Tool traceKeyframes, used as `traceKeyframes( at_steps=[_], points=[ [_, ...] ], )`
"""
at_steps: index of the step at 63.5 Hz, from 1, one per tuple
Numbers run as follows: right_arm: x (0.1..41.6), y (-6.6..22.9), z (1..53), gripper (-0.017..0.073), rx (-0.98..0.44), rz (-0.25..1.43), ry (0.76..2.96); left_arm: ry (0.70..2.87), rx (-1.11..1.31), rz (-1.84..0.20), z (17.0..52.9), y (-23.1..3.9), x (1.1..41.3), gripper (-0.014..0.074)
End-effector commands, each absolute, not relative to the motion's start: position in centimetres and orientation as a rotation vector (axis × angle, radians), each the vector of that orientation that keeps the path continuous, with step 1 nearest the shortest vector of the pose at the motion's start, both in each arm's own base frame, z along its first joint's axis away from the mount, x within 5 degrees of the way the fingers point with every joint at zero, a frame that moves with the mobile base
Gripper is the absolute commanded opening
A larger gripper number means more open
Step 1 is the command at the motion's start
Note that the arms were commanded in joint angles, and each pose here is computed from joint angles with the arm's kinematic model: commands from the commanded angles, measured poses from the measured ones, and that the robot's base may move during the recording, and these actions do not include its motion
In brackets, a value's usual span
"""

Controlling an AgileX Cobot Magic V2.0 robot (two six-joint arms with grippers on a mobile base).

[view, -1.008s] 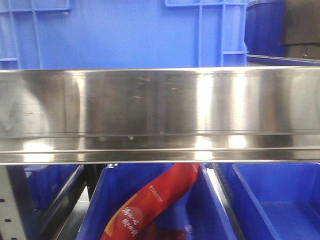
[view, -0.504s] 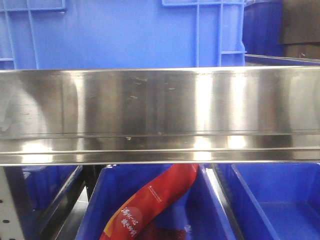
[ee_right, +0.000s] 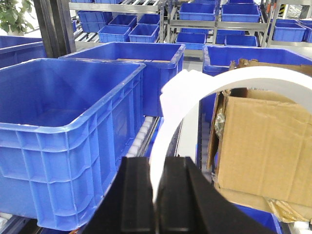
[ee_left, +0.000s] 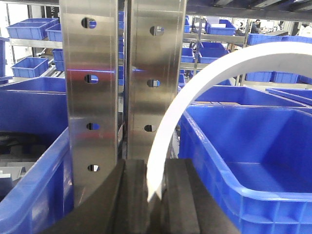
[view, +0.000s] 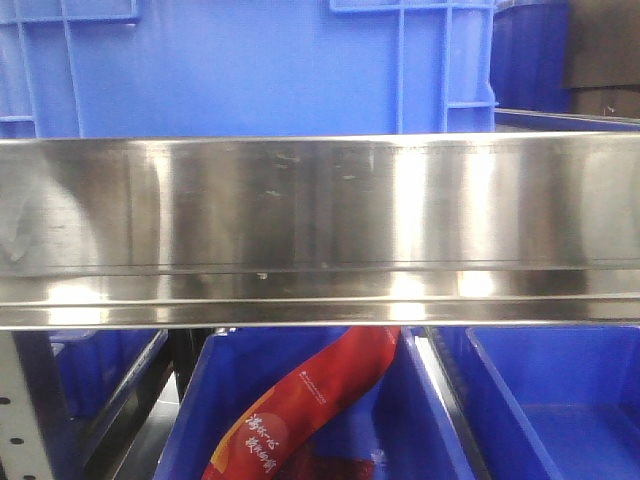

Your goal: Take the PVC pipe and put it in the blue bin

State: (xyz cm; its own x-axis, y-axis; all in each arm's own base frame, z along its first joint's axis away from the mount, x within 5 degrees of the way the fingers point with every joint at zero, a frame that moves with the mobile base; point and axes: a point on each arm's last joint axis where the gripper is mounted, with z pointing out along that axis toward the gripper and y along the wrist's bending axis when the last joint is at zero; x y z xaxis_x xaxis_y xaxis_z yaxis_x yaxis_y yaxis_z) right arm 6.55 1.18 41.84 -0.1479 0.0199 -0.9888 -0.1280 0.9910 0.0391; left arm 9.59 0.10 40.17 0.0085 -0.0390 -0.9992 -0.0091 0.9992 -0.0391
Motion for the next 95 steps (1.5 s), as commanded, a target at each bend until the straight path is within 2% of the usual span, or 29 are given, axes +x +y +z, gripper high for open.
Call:
traceKeyframes(
  at_steps=[1,63,78,91,95],
  points=[
    [6.4,1.1,42.2,-0.0169,-0.080,0.121,1.682,1.528,-0.038,-0.031,40.5,0.1,9.4,-0.0111],
    [6.4,1.1,42.2,-0.0169,-0.080,0.121,1.680,1.519,-0.038,-0.030,40.6,0.1,9.4,-0.0111],
    [6.5,1.0,43.3,-0.0169,-0.059,0.112,1.564,1.413,-0.043,-0.023,41.5,0.2,9.3,-0.0111],
    [7.3,1.1,43.6,-0.0169,-0.050,0.141,1.533,1.467,-0.043,-0.025,41.3,0.2,10.3,-0.0111],
    [7.7,1.3,43.8,-0.0169,-0.089,0.135,1.521,1.466,-0.044,-0.025,41.3,0.2,10.7,-0.0111]
  ],
)
